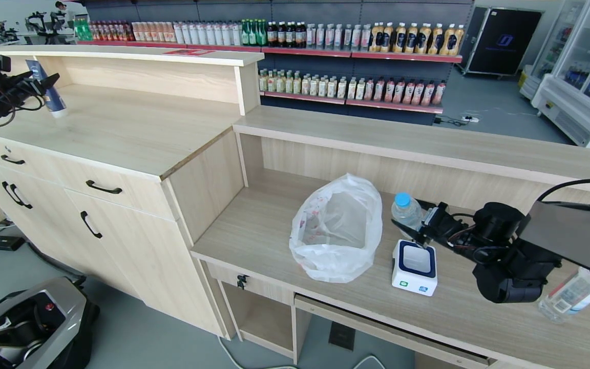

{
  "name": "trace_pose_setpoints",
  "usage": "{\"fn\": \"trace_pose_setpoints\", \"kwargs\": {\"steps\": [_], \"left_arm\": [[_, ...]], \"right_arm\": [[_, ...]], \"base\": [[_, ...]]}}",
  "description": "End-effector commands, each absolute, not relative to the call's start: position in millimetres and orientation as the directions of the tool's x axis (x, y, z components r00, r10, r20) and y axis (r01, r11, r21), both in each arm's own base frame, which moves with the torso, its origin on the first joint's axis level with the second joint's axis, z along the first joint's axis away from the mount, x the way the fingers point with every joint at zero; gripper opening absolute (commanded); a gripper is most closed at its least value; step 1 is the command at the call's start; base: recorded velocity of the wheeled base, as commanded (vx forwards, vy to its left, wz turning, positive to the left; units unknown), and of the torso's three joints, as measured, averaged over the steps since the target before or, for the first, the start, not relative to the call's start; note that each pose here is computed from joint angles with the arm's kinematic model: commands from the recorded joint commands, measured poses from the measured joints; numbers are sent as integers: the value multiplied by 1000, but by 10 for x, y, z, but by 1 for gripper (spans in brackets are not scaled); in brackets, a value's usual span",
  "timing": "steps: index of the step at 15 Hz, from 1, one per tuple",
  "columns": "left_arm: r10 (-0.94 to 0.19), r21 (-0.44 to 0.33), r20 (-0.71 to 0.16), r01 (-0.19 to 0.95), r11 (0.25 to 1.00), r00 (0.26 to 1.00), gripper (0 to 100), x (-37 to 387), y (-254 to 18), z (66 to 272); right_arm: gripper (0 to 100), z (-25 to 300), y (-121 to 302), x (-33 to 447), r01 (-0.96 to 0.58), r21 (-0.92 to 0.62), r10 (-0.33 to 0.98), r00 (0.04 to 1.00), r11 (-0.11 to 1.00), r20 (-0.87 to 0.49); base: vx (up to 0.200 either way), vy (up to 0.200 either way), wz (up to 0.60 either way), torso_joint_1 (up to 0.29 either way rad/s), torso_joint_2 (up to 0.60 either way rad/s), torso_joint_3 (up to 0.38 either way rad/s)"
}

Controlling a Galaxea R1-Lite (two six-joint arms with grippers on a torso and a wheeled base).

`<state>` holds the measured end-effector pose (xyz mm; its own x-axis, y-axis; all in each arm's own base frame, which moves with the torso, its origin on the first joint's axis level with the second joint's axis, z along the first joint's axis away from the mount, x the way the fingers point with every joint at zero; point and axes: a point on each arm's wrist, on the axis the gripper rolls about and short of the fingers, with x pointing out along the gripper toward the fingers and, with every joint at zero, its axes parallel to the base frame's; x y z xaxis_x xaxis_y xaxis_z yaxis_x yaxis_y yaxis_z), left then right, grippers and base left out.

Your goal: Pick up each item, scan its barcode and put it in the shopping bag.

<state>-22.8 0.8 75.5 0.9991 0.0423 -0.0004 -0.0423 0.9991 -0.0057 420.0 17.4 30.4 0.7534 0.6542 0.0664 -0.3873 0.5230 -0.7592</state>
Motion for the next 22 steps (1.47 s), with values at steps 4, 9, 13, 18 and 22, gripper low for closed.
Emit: {"fn": "trace_pose_setpoints", "kwargs": {"steps": [4,9,13,18,22], "left_arm": [[43,-6,0,-43,999,999,100,-228,8,755],[43,-6,0,-43,999,999,100,-228,8,755],[43,-6,0,-43,999,999,100,-228,8,755],[43,-6,0,-43,999,999,100,-228,8,755],[43,-6,0,-43,999,999,100,-228,8,755]], "right_arm": [[0,280,185,4226,-376,-773,657,751,511,69],[0,277,198,4246,-372,-777,659,749,509,73],[0,294,199,4242,-371,-779,662,745,506,75],[0,1224,191,3776,-315,-763,651,739,565,176],[0,1846,-71,2912,-390,-639,558,826,663,75]], "base": [[0,0,0,0,0,0],[0,0,0,0,0,0],[0,0,0,0,0,0],[0,0,0,0,0,0],[0,0,0,0,0,0]]}}
